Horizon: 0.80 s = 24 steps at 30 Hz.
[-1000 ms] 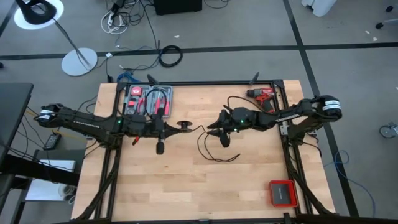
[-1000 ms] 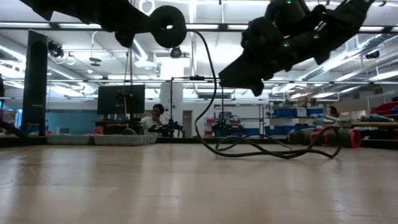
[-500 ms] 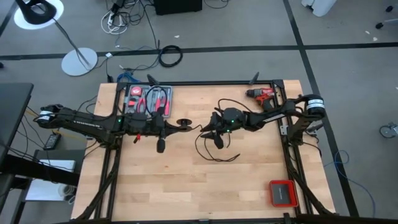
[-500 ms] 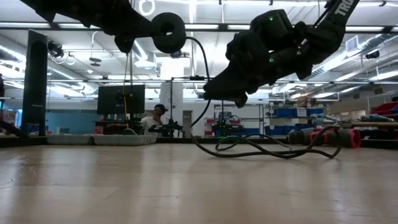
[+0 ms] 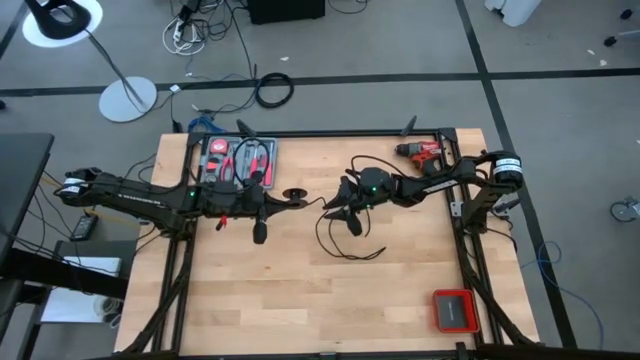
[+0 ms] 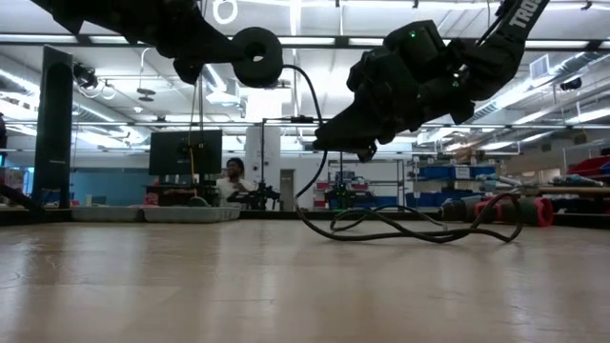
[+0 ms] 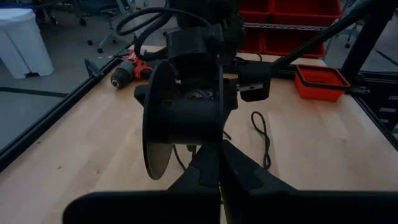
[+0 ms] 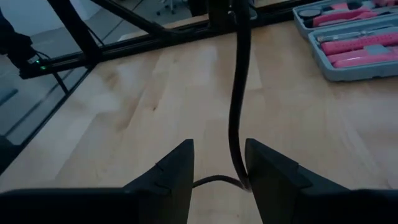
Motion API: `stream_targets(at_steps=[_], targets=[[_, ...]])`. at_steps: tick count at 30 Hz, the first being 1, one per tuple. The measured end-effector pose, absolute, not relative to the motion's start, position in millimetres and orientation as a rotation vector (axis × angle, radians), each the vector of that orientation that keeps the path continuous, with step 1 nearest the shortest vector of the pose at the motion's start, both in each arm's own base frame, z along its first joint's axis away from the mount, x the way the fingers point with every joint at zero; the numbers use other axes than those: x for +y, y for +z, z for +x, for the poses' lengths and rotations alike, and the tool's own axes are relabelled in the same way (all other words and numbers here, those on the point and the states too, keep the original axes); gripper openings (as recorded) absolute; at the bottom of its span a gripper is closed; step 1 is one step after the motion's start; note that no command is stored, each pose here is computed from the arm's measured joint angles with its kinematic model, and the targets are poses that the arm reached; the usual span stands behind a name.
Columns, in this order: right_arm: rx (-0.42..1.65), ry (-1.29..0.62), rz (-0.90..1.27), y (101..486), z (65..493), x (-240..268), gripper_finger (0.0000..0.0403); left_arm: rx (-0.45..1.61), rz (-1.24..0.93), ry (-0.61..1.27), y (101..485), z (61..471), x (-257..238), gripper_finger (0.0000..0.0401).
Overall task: Coil cords
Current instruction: Coil the black wire on the black spool
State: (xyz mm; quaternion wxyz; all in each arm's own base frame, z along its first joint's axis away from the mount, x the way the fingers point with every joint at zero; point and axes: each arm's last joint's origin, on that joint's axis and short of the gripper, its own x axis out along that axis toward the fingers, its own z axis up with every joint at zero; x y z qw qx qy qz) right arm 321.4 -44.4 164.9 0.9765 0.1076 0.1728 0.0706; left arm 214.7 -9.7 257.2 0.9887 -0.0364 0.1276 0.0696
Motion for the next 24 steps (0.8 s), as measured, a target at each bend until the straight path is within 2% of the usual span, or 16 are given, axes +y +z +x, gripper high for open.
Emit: stream_targets(at_steps=[24], targets=[[0.377,0.135,0.221,162.1,320.0,-46.9,0.0124,0.256,-0.102,0.124,257.2,214.7,-10.3,0.0000]])
